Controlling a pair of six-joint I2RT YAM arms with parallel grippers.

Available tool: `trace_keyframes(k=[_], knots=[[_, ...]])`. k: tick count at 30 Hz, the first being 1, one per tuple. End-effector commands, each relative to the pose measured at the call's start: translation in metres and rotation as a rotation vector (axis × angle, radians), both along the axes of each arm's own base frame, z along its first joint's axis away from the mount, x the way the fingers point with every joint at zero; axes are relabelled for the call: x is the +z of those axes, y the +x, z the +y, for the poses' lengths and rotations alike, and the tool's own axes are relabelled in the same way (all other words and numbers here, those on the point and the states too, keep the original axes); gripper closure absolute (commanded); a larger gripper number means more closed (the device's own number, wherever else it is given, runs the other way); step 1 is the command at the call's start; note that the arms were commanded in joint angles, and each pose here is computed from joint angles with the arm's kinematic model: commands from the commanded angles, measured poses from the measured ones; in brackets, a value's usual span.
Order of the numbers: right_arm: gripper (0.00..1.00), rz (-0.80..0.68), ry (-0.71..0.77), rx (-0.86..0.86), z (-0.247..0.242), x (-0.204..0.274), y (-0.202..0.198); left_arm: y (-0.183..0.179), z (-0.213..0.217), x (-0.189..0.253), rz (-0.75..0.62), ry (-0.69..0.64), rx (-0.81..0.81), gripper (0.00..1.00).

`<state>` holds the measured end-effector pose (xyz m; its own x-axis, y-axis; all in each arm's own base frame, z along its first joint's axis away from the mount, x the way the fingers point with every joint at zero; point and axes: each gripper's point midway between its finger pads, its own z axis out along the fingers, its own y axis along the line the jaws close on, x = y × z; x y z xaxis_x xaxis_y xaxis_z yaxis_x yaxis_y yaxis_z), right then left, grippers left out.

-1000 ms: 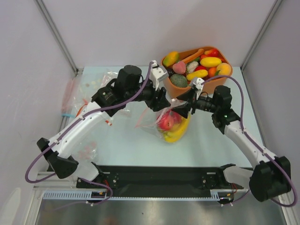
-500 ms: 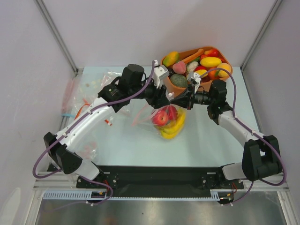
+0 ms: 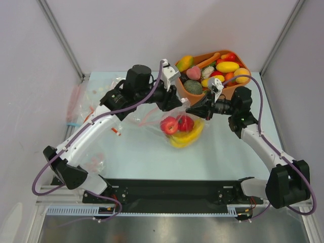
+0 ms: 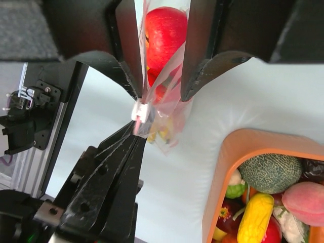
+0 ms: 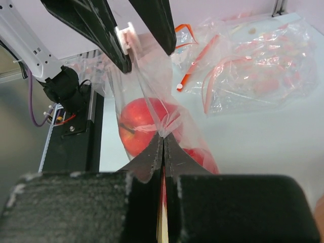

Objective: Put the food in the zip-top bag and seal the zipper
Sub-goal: Zip the zipper food storage bag at the center of the board.

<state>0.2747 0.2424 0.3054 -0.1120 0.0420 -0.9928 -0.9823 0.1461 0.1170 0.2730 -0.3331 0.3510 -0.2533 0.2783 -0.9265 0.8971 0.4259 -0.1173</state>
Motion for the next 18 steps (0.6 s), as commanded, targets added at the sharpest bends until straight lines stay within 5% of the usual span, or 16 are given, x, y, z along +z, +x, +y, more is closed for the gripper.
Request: trace_keyframes(k=[1,8,14,18], knots=[[1.00,-0.058,0.005,0.014,0.001,0.019,-0.003,-0.004,-0.002,0.046,-0.112,-0.079,-0.031,0.60],[1.00,-0.068,0.000,0.032,0.004,0.023,-0.008,-0.010,-0.017,0.043,-0.091,-0.096,-0.108,0.75],[1.00,-0.062,-0.002,0.041,0.007,0.021,-0.008,-0.017,-0.022,0.039,-0.088,-0.094,-0.145,0.55],[1.00,-0.068,0.003,0.049,0.008,0.024,-0.009,-0.019,-0.024,0.036,-0.076,-0.090,-0.160,0.70]])
